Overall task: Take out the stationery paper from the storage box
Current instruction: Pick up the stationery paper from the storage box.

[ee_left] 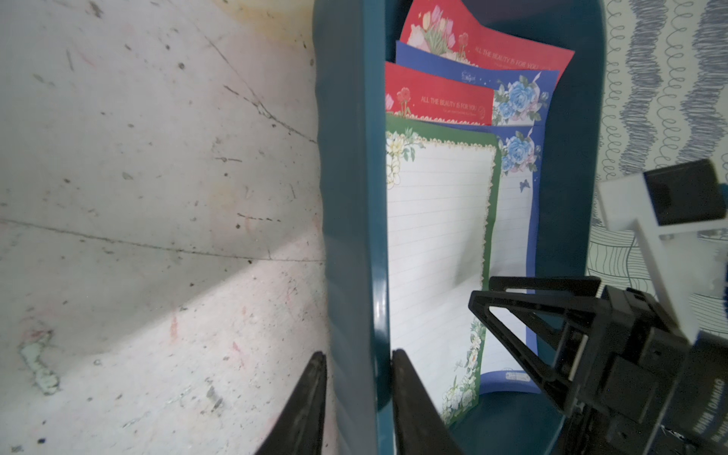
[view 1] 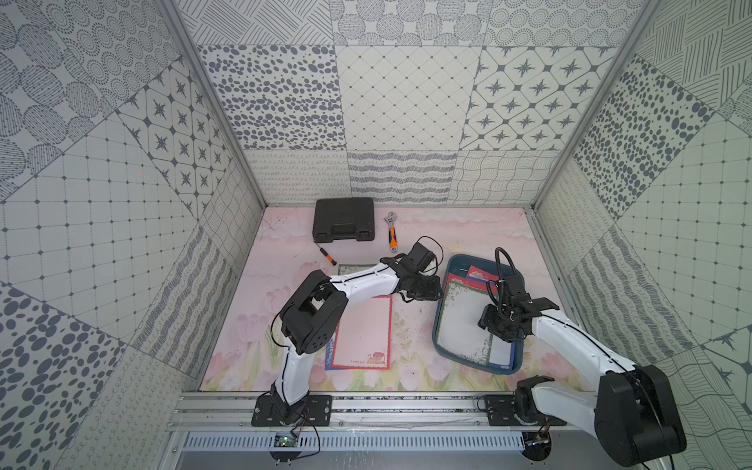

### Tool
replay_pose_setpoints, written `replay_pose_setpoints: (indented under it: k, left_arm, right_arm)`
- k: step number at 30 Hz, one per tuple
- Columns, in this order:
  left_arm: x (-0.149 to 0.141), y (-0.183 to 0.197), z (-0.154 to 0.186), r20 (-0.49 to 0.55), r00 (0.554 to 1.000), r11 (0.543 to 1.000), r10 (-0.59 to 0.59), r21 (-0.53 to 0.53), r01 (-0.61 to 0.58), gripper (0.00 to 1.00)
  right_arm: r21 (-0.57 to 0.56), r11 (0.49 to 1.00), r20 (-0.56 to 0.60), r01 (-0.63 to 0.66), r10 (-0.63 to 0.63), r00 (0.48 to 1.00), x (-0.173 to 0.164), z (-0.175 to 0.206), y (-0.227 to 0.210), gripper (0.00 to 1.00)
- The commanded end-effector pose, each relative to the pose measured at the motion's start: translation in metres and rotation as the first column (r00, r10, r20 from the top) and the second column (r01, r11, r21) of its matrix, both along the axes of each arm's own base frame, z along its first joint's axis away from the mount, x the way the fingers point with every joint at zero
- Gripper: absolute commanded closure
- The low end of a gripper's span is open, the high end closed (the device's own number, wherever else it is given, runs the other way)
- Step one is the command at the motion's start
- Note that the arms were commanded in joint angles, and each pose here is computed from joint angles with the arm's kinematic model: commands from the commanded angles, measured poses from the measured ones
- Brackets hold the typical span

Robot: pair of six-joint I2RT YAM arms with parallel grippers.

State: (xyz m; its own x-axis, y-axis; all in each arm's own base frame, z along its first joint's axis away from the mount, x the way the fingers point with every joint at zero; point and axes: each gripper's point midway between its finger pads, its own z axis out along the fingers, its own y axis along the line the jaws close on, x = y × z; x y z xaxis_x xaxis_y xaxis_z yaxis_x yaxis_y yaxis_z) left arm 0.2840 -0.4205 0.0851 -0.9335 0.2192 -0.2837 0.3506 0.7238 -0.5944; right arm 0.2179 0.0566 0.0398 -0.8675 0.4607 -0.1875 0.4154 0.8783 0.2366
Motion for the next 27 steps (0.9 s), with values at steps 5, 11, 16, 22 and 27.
replay_pose_setpoints:
  k: [5,11,16,22,27]
  left_arm:
    - [-0.005,-0.001,-0.006,-0.014,1.000,1.000,-0.010,0.022,0.010,0.70]
    - [-0.006,-0.001,-0.010,-0.026,1.000,1.000,-0.010,0.028,0.011,0.70]
    - [-0.007,-0.003,-0.013,-0.035,0.999,0.999,-0.015,0.033,0.016,0.71]
    - [-0.008,-0.004,-0.015,-0.043,0.999,0.999,-0.021,0.033,0.023,0.72]
    - [-0.010,-0.005,-0.017,-0.052,0.998,0.999,-0.028,0.034,0.029,0.73]
  right_arm:
    - [0.044,0.999,0.047,-0.010,0.008,0.999,0.010,0.009,0.007,0.48]
    - [0.087,0.996,0.084,-0.015,0.008,0.996,0.013,0.016,0.014,0.51]
    - [0.117,0.993,0.105,-0.018,0.005,0.994,0.015,0.022,0.018,0.54]
    - [0.155,0.987,0.128,-0.031,0.011,0.992,0.018,0.028,0.025,0.58]
    - [0.203,0.978,0.155,-0.037,0.005,0.988,0.021,0.034,0.033,0.61]
